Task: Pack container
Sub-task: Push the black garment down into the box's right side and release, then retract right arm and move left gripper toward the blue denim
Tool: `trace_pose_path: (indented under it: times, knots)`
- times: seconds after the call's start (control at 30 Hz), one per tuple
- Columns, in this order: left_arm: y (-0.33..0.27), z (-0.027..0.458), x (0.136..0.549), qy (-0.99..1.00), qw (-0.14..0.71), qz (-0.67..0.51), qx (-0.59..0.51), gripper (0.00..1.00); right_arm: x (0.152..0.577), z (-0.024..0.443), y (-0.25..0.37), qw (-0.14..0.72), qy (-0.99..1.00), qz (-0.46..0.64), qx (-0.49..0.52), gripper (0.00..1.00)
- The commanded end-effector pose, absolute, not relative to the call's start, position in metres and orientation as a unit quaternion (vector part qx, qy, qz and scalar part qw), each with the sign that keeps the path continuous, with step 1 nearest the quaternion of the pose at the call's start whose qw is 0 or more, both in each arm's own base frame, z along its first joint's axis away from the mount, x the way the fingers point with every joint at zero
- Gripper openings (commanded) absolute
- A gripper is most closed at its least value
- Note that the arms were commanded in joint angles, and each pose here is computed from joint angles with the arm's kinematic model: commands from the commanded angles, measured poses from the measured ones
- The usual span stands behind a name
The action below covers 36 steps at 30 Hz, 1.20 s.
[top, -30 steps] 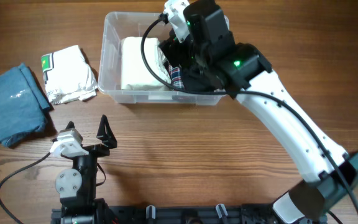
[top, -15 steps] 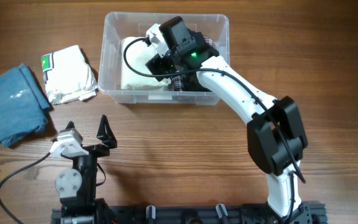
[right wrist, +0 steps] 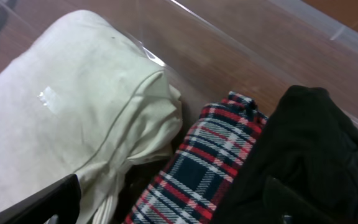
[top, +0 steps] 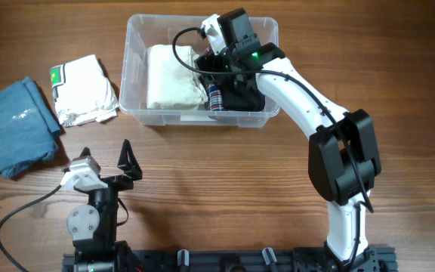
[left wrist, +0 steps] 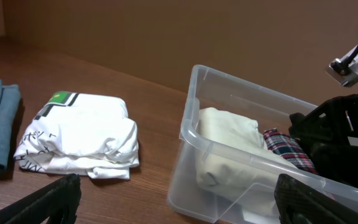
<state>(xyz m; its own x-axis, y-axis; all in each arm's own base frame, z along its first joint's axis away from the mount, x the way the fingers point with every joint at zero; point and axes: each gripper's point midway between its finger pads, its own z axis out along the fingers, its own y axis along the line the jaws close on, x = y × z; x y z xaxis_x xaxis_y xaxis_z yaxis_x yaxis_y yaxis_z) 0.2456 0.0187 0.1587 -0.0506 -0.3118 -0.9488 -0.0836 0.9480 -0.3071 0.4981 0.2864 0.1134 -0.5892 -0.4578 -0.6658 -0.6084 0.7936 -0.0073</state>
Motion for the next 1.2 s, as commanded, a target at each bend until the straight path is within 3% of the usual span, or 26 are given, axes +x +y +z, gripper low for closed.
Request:
trace_pose_path:
  times: [0.0,0.23,0.4,0.6,0.73,0.97,1.17]
  knots:
    - [0.019,0.157,0.246,0.720,0.675,-0.086,-0.137,1.00,0.501,0.126,0.284,0.346,0.886,0.115,-0.286,0.99]
    - [0.019,0.157,0.246,0.720,0.675,-0.086,-0.137,1.00,0.471,0.290,0.267,0.453,0.844,0.172,-0.232,1.00]
    - [0.019,0.157,0.246,0.720,0.675,-0.086,-0.137,1.00,0.465,0.357,0.157,0.504,0.857,0.105,-0.022,1.00]
    - [0.019,0.157,0.245,0.720,0.675,-0.085,-0.139,1.00,0.449,0.319,-0.003,0.426,0.873,0.007,0.238,1.00]
    - [0.019,0.157,0.245,0.720,0.675,-0.085,-0.138,1.00,0.431,0.290,-0.080,0.380,0.853,-0.021,0.357,1.00]
    - [0.019,0.170,0.243,0.711,0.677,-0.104,-0.157,1.00,0.422,0.276,-0.088,0.351,0.861,-0.006,0.369,1.00]
    - [0.029,0.234,0.234,0.734,0.648,-0.076,-0.185,1.00,0.422,0.276,-0.088,0.351,0.861,-0.006,0.369,1.00]
